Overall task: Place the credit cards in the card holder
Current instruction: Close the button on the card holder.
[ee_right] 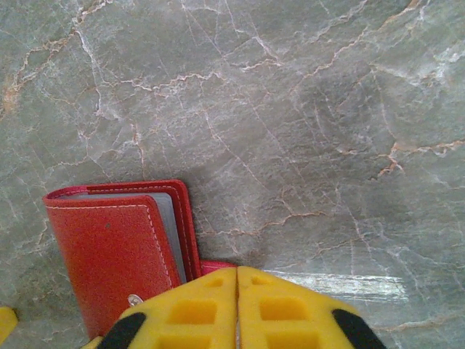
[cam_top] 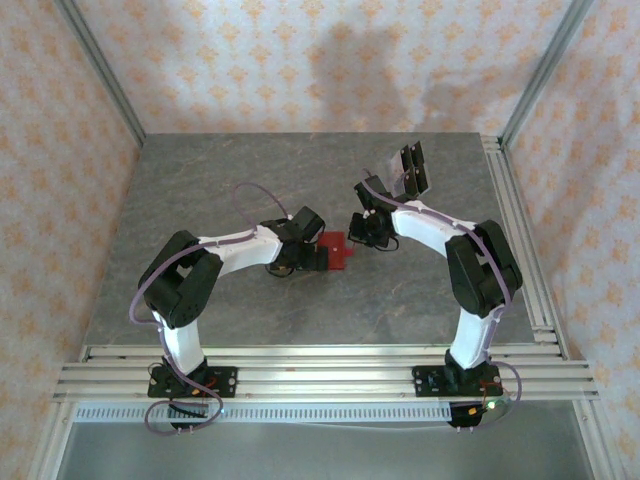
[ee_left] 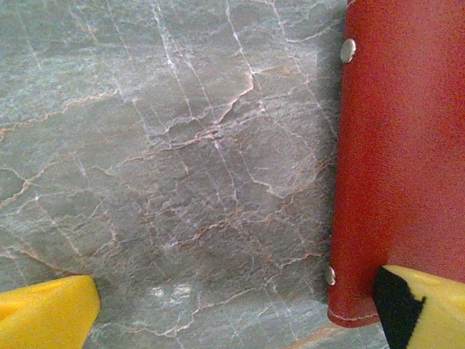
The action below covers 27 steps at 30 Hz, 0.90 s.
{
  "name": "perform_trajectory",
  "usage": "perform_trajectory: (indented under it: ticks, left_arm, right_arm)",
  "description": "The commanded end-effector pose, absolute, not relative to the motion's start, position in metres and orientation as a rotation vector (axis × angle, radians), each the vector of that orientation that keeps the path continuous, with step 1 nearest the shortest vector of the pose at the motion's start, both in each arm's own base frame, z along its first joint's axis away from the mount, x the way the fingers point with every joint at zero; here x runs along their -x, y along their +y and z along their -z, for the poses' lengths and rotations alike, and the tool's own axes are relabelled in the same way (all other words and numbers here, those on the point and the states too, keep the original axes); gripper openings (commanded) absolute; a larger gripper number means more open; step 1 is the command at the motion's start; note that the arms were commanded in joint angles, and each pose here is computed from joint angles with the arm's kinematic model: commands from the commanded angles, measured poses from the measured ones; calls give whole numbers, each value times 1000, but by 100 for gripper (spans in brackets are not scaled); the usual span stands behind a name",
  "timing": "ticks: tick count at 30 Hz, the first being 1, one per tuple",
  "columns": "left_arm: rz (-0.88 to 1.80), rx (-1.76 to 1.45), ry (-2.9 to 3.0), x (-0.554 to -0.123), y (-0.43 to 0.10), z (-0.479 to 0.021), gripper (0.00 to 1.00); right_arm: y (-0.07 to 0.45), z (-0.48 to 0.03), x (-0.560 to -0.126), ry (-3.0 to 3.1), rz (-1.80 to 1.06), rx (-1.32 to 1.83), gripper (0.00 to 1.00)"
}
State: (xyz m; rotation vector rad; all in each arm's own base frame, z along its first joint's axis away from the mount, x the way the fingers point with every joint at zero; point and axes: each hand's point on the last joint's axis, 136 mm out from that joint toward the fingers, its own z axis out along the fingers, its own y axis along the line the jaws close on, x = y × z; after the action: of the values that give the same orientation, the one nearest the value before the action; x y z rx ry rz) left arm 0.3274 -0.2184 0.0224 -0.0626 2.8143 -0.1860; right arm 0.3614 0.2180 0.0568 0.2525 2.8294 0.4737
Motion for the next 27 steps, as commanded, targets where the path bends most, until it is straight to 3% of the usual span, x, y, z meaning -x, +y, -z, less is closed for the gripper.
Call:
perform_trajectory:
  ticks: [1, 4, 8, 15, 19, 27]
  left_arm:
    - [-8, 104, 2884, -315, -190, 0, 100]
    - [-7, 106, 2886, -314, -190, 0, 100]
    - [-4, 106, 2884, -315, -190, 0, 100]
    - [-2, 106, 2884, -315, -191, 0, 100]
    - [-4, 107, 2884, -315, -190, 0, 100]
    - [-8, 107, 2885, -314, -190, 1, 100]
  right_arm:
    - [215, -50, -359, 2850, -435, -249, 5]
    - [216, -49, -359, 2854, -440, -249, 2]
    - [218, -57, -360, 2832, -464, -255, 19]
    - [220, -89, -364, 2758, -490, -255, 20]
    - [226, -87, -363, 2779, -483, -228, 25]
    - [229, -65, -360, 2831, -437, -205, 25]
